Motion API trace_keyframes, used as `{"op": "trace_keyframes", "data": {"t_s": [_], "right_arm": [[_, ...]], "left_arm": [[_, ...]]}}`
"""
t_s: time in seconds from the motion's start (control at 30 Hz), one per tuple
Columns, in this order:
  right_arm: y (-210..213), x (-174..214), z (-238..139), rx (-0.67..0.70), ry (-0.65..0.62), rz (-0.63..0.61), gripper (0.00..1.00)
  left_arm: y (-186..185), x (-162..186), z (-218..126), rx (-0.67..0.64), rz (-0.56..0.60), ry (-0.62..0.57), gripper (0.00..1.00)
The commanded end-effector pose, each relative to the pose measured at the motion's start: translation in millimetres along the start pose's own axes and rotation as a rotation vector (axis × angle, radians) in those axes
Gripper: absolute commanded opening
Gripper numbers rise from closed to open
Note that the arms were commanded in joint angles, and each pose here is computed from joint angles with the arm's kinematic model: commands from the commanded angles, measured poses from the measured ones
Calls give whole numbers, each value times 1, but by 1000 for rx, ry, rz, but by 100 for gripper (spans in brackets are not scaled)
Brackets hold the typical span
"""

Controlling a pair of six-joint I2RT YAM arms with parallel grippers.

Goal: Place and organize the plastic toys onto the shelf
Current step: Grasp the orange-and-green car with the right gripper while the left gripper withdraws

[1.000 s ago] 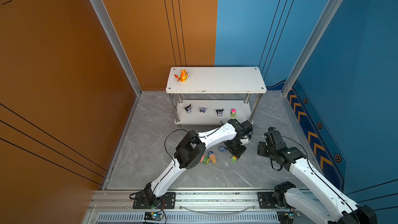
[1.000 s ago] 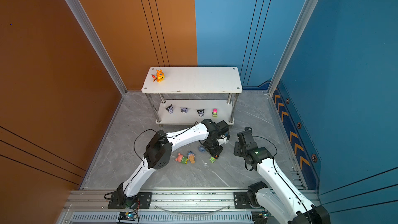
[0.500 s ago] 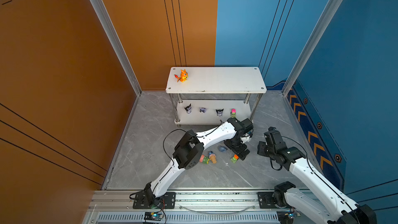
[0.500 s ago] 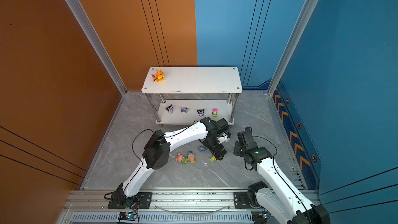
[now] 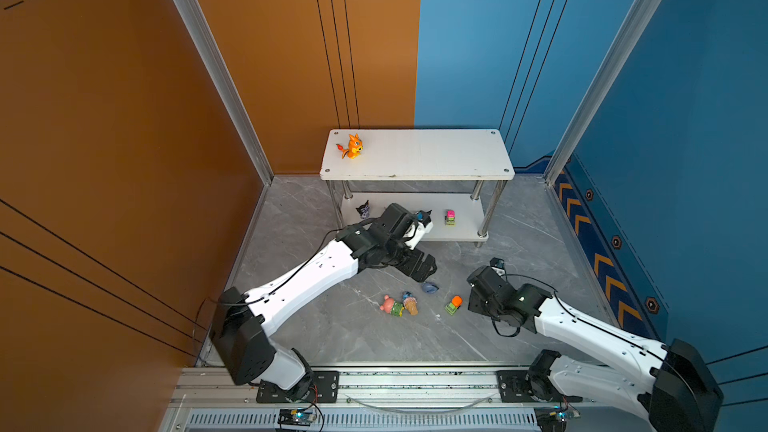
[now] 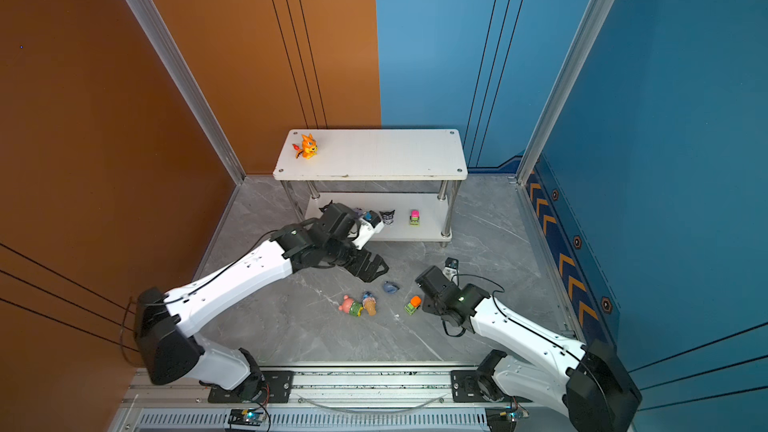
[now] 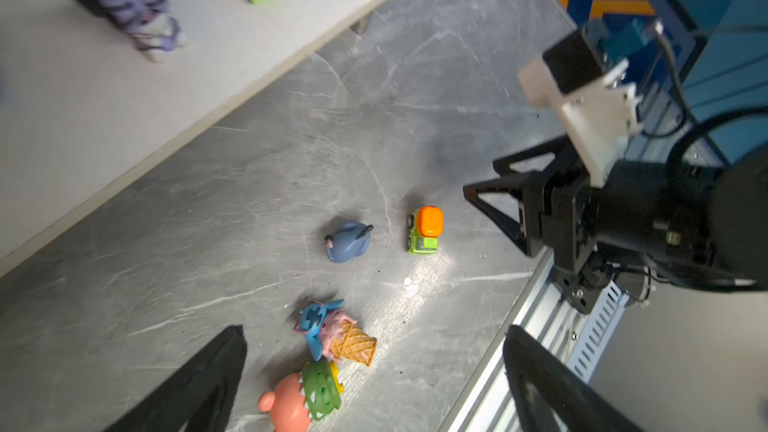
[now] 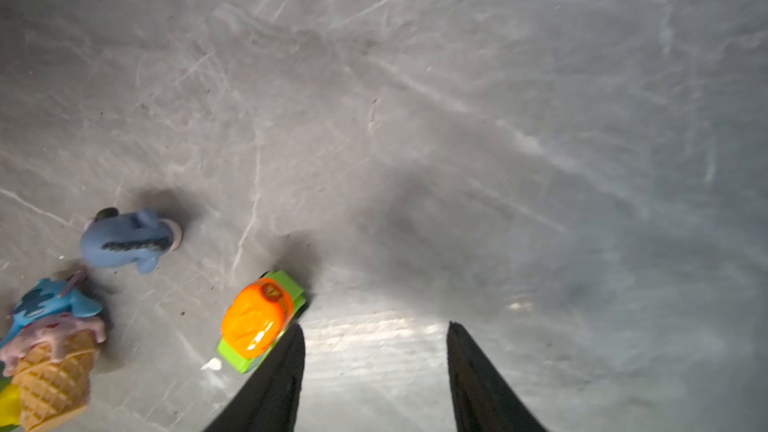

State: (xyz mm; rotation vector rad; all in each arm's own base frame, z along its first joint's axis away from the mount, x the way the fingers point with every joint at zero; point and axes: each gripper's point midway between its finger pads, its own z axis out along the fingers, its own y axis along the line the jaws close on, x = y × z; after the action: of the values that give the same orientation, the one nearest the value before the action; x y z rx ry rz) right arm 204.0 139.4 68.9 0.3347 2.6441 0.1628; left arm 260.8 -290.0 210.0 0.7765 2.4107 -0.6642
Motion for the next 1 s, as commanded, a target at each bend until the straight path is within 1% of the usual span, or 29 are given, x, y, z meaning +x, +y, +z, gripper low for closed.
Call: {"op": "trace_keyframes", "data": {"t_s": [0.0,0.1,0.2,0.23,0.3,0.47,0.6,0.77,0.97], "right_arm": [[22,-9,-3,19,-58,144,60],[37,-5,1,15,-55,150,60],[44,-2,7,15,-34,163,59],[45,-1,9,15,-25,168,58],[49,4,12,21,1,171,57],[47,17,19,52,32,181,55],[49,14,21,52,27,192,54],[51,19,30,63,56,190,49],[52,28,37,90,68,181,46]], "left_arm": [[28,3,-10,-57,-82,-87,98],[43,18,-16,-80,-117,-88,98],[48,24,-18,-83,-133,-97,98],[51,32,-15,-83,-142,-83,98],[52,37,-12,-77,-150,-81,98],[54,36,-11,-65,-151,-84,98],[57,36,-8,-52,-158,-84,98],[58,37,-5,-38,-160,-74,98],[58,37,-3,-23,-166,-77,98]]}}
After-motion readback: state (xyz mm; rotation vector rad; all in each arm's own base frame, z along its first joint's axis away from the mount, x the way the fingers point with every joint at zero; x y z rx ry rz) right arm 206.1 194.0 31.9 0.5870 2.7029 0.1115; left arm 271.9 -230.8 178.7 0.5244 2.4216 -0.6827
